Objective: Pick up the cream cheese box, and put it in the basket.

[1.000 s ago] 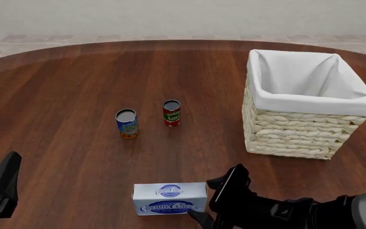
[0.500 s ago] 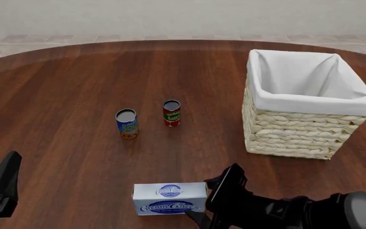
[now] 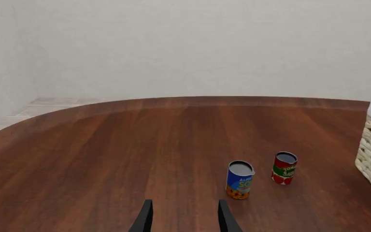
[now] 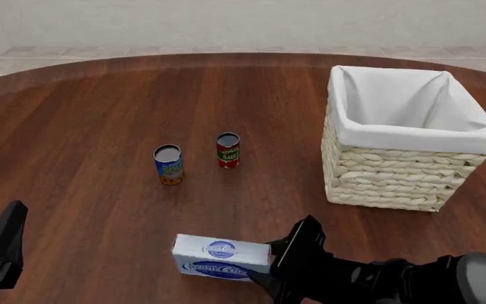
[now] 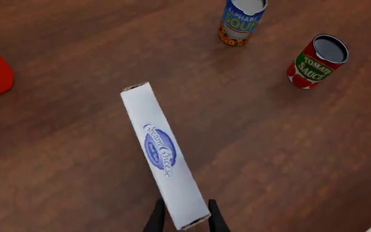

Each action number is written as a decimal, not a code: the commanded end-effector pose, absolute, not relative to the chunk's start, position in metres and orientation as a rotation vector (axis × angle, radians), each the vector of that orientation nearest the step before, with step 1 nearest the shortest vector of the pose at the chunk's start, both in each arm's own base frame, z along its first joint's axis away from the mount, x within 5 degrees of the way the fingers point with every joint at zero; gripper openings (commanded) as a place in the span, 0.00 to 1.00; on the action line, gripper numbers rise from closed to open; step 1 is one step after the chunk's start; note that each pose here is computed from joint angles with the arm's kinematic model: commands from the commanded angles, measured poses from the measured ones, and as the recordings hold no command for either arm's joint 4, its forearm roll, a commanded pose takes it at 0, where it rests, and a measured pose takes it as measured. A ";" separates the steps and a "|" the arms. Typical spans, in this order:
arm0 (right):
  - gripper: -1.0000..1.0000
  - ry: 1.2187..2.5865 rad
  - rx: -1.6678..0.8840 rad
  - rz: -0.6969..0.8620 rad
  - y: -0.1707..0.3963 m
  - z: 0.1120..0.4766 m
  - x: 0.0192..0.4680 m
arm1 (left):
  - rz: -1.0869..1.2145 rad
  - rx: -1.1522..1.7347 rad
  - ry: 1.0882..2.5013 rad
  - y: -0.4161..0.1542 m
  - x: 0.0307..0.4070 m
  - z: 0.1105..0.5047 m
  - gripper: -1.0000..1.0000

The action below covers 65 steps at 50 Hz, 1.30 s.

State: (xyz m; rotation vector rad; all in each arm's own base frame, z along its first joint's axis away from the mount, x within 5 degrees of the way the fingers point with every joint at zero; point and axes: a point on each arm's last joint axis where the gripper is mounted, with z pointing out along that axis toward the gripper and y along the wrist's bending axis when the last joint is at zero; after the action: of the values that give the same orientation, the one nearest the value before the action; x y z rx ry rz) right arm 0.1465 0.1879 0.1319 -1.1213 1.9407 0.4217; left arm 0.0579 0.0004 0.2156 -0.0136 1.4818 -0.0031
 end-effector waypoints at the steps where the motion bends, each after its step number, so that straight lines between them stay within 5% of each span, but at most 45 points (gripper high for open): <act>1: 0.00 1.938 -1.120 0.428 0.189 0.134 0.146 | -0.004 -0.015 1.480 0.000 0.057 0.216 1.00; 65: 0.00 1.851 -1.066 0.461 0.174 0.175 0.136 | -0.007 -0.014 1.479 0.000 0.058 0.215 1.00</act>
State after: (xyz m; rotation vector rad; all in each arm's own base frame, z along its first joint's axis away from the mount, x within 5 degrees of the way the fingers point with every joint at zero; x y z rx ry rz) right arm 0.1372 0.1774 0.1618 -1.1106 1.8736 0.4381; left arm 0.0576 0.0003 0.2153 -0.0139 1.4799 -0.0055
